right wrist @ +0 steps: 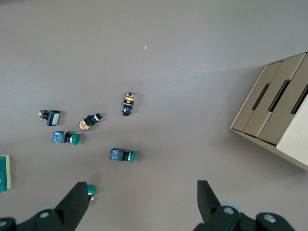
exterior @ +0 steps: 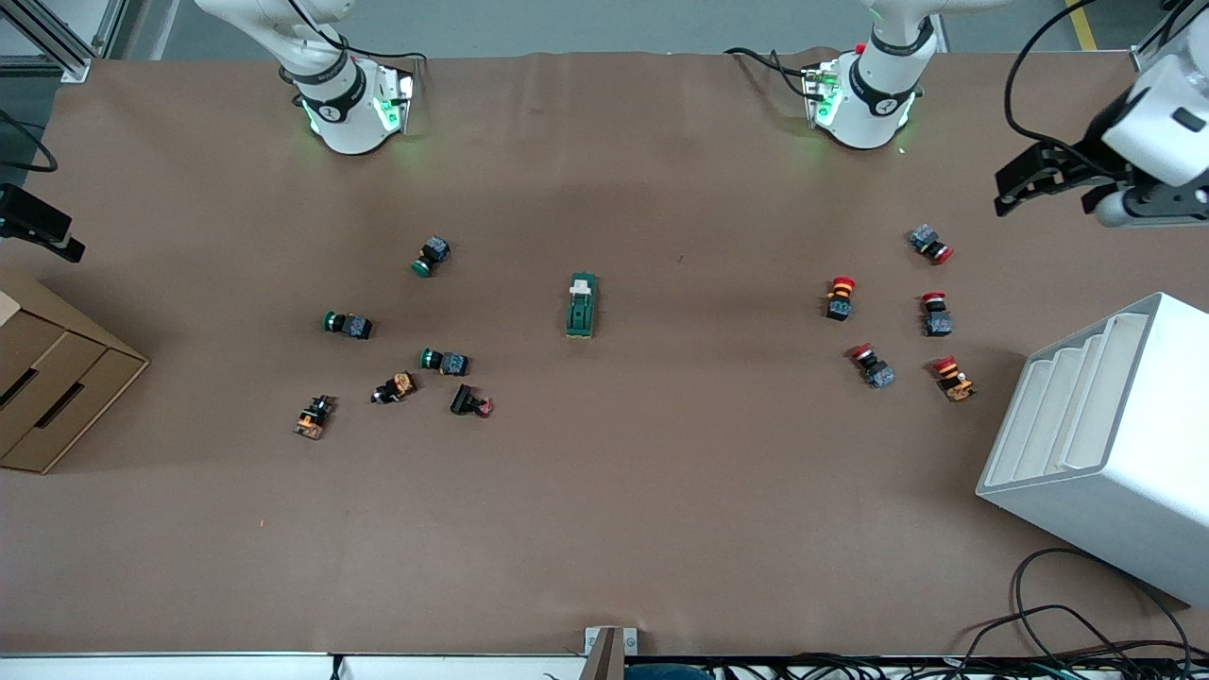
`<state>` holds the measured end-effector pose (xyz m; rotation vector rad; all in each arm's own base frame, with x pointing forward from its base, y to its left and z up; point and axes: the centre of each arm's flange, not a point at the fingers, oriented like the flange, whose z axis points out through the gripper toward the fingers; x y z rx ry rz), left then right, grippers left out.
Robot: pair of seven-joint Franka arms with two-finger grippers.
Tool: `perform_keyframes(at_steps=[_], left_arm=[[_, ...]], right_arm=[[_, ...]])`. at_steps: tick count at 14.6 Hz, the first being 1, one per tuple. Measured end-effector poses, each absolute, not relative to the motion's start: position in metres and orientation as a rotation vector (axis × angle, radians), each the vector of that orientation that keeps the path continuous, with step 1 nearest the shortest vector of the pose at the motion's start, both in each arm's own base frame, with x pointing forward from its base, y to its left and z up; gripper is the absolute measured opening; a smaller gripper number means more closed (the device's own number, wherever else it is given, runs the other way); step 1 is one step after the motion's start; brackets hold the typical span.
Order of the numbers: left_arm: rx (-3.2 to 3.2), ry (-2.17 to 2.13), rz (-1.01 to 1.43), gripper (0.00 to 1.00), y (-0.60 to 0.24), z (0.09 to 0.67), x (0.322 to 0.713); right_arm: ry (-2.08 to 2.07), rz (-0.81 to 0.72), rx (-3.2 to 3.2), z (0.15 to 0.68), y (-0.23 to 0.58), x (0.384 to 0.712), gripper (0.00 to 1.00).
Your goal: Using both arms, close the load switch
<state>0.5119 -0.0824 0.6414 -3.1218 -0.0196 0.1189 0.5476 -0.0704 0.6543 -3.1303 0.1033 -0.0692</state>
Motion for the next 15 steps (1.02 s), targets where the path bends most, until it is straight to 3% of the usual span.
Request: perform_keyframes(at_steps=[5, 9, 15], left_arm=[[-3.099, -0.026, 0.123, 1.00, -0.173, 0.636, 0.490], [-3.078, -0.018, 0.117, 1.00, -0.251, 0.621, 0.461], [-3.076, 0.039, 0.091, 1.00, -0.304, 0.592, 0.439]], right_arm=[[0.136, -0.045, -3.129, 0.642, -0.083, 0.553, 1.00], [0.138, -0.089, -3.133, 0.620, -0.086, 0.576, 1.00], [0.176, -0.084, -3.139, 0.566, -0.112, 0.609, 1.00]])
